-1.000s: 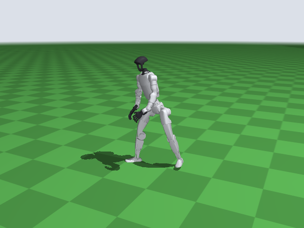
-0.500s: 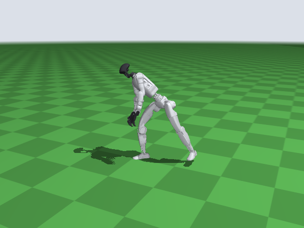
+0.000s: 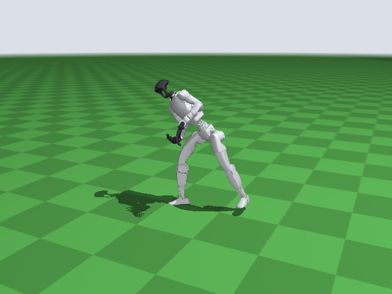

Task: Kungfu

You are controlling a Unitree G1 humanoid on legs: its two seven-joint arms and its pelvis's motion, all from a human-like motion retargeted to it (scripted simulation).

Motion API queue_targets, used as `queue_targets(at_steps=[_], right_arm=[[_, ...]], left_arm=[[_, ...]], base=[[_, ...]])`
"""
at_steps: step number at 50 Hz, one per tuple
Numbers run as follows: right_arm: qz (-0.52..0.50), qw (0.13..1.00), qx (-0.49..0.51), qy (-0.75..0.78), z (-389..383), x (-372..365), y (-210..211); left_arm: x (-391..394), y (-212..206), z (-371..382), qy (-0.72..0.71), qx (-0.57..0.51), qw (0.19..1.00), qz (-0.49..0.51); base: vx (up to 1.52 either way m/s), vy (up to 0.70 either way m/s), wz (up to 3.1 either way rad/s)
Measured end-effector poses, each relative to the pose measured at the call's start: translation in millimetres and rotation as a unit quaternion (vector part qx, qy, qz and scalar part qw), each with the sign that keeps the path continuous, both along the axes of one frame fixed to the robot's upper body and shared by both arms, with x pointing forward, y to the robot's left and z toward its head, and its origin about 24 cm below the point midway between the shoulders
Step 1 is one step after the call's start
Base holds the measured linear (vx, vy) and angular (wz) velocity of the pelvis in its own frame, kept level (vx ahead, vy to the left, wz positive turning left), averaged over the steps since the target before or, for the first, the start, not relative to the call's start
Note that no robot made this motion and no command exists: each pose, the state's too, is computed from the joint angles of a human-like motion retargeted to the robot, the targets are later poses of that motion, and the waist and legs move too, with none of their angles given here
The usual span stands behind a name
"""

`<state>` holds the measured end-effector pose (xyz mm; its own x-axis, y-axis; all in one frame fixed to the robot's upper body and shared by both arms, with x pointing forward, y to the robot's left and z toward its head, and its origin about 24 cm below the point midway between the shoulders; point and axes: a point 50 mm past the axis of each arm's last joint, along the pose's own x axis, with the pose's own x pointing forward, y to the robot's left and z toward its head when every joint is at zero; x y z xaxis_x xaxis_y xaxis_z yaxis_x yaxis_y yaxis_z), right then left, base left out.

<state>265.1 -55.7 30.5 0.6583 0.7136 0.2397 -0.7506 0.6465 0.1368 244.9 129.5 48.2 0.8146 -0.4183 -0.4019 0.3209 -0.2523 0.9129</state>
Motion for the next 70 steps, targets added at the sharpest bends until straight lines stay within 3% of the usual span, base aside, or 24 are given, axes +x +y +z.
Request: queue_targets(at_steps=[5, 11, 18, 23, 28, 33, 37, 45, 55, 60, 70], right_arm=[[0.001, 1.000, -0.016, 0.027, -4, 10, -7], [-0.034, 0.999, -0.032, 0.028, -2, 23, -27], [-0.097, 0.995, -0.025, 0.021, 7, 35, -54], [-0.166, 0.986, 0.015, -0.021, 36, 45, -85], [-0.237, 0.965, 0.076, -0.084, 79, 51, -117], [-0.290, 0.932, 0.149, -0.161, 124, 43, -137], [-0.327, 0.890, 0.224, -0.226, 157, 27, -148], [-0.321, 0.820, 0.367, -0.299, 196, -4, -152], [-0.242, 0.787, 0.504, -0.261, 195, -30, -144], [-0.250, 0.748, 0.549, -0.277, 191, -50, -148], [-0.259, 0.780, 0.407, -0.399, 216, -57, -127]], left_arm=[[9, 9, -8, 0.033, 0.001, 0.999, 0.040], [28, 17, -3, 0.033, -0.081, 0.994, 0.071], [55, 28, 17, 0.009, -0.243, 0.964, 0.111], [83, 17, 52, -0.037, -0.410, 0.908, 0.074], [99, -2, 70, 0.030, -0.624, 0.780, 0.029], [105, -19, 86, 0.176, -0.859, 0.478, -0.048], [105, -33, 99, 0.257, -0.914, 0.288, -0.125], [92, -54, 127, 0.325, -0.891, 0.202, -0.244], [60, -103, 149, 0.424, -0.827, 0.089, -0.358], [54, -95, 154, 0.405, -0.822, 0.128, -0.380], [43, -10, 143, 0.198, -0.836, 0.410, -0.306]], base=[[0.09, -0.06, -0.43], [0.12, -0.31, -0.41], [0.23, -0.68, -0.93], [0.32, -0.67, -1.74], [0.45, -0.44, -2.36], [0.48, -0.32, -2.17], [0.46, -0.15, -2.58], [0.52, 0.13, -3.12], [0.49, 0.66, -2.26], [0.30, 0.75, -1.55], [0.10, 0.33, -0.18]])
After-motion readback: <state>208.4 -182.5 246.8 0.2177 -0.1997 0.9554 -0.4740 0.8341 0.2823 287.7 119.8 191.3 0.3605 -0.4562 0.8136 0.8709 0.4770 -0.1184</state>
